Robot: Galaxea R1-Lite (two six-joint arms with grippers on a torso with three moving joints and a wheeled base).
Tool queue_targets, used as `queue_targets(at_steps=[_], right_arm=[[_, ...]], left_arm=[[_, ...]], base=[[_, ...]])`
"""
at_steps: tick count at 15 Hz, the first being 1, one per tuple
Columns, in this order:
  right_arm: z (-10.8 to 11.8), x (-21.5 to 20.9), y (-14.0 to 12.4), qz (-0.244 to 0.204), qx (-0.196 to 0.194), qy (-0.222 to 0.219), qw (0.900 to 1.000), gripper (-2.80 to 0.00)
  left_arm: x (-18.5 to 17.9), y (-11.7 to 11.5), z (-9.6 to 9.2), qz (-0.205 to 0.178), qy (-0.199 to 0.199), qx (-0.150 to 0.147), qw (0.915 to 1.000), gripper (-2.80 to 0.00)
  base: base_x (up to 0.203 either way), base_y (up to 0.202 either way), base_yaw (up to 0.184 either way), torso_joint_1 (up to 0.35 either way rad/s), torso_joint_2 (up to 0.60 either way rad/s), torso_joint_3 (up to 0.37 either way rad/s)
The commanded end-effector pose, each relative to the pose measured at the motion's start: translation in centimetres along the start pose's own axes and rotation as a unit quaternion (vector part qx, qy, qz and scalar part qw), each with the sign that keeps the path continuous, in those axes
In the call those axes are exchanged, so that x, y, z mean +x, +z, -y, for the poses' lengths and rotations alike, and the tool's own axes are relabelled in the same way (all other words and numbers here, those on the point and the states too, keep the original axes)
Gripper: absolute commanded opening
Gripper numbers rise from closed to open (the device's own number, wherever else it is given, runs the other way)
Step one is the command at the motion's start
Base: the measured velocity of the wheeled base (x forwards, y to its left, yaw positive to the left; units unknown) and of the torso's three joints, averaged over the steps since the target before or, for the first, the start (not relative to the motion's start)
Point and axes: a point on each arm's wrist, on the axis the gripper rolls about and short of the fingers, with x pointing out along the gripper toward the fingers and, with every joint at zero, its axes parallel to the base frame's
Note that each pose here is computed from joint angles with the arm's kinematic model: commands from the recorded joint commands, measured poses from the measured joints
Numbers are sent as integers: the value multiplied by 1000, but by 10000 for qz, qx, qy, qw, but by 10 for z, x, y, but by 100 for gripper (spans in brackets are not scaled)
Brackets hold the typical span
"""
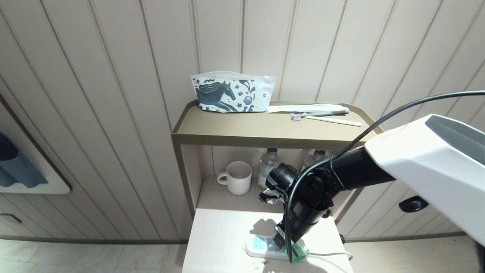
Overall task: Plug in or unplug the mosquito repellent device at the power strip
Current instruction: Hold the socket with your left hand and unplug it with your right hand
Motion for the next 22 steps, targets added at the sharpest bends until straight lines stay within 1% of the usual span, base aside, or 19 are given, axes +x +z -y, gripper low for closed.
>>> queue_targets(at_steps=[1, 2, 6, 13, 15, 22], right_arm=[[-1, 10, 4, -79, 354, -4, 9993, 0], [-2, 13, 5, -92, 460, -3, 9989, 0], [-1, 17, 10, -68, 602, 145, 9981, 0], [2, 22, 10, -118, 666, 146, 9976, 0], [8, 24, 8, -165, 715, 127, 9972, 0], [7, 26, 7, -196, 699, 128, 9973, 0]], left_arm=[[0, 0, 0, 0, -1, -3, 10000, -280], [0, 0, 0, -13, -1, -3, 10000, -280], [0, 0, 0, -13, -1, -3, 10000, -280], [0, 0, 0, -13, -1, -3, 10000, -280], [0, 0, 0, -13, -1, -3, 10000, -280], [0, 0, 0, -13, -1, -3, 10000, -280]], base=[[0, 0, 0, 0, 0, 0], [0, 0, 0, 0, 0, 0], [0, 0, 0, 0, 0, 0], [0, 0, 0, 0, 0, 0], [0, 0, 0, 0, 0, 0], [0, 0, 0, 0, 0, 0]])
